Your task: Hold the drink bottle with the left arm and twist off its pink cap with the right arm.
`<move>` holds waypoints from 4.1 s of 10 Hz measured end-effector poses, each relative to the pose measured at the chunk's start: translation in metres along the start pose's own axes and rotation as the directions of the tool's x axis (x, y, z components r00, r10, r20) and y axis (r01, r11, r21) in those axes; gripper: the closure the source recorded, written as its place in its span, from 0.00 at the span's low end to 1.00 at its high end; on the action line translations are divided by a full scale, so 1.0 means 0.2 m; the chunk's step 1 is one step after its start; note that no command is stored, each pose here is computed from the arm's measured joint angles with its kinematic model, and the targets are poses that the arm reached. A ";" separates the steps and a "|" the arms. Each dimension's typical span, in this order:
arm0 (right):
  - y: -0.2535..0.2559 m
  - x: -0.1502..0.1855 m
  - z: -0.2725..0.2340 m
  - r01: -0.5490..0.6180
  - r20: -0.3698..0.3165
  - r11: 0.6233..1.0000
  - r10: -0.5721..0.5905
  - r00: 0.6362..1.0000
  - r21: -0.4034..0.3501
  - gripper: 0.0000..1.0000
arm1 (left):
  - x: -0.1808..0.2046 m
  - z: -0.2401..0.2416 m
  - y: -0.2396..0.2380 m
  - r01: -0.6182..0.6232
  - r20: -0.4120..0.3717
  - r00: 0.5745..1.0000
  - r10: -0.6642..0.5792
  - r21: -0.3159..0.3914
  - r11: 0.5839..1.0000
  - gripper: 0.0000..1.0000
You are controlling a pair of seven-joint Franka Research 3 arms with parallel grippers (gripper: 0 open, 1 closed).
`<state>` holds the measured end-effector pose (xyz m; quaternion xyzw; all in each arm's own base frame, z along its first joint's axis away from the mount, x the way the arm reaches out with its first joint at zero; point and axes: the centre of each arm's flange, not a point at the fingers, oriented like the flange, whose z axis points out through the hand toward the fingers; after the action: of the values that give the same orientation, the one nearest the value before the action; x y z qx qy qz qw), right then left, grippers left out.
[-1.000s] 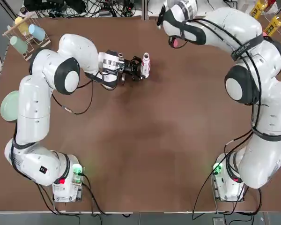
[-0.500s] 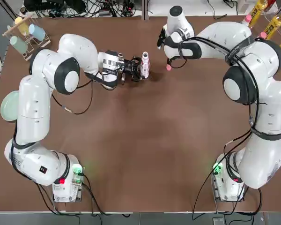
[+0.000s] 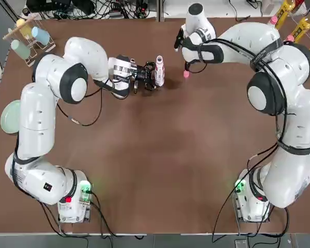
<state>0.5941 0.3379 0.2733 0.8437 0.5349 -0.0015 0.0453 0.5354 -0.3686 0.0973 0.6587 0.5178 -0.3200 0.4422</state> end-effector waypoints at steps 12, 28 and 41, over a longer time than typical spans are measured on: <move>0.76 -1.49 -1.68 -0.791 0.078 0.610 0.788 0.611 0.042 0.00 | -0.10 -0.32 0.17 -0.047 -0.054 0.997 0.047 0.014 0.999 0.01; 0.75 -1.80 -1.81 -0.872 0.057 0.487 0.870 0.489 0.050 0.00 | -0.40 -1.62 0.95 -0.466 -0.247 0.395 0.885 0.776 0.424 0.00; 0.78 -1.84 -1.84 -0.914 0.024 0.400 0.915 0.402 0.074 0.00 | -1.09 -2.48 1.09 -0.440 -0.111 0.104 0.988 0.886 0.146 0.00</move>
<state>0.5611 -0.0312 0.6709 0.9998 -0.0132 0.0120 0.0017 0.6720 -0.0182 0.5446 0.9937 0.0328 0.1026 0.0294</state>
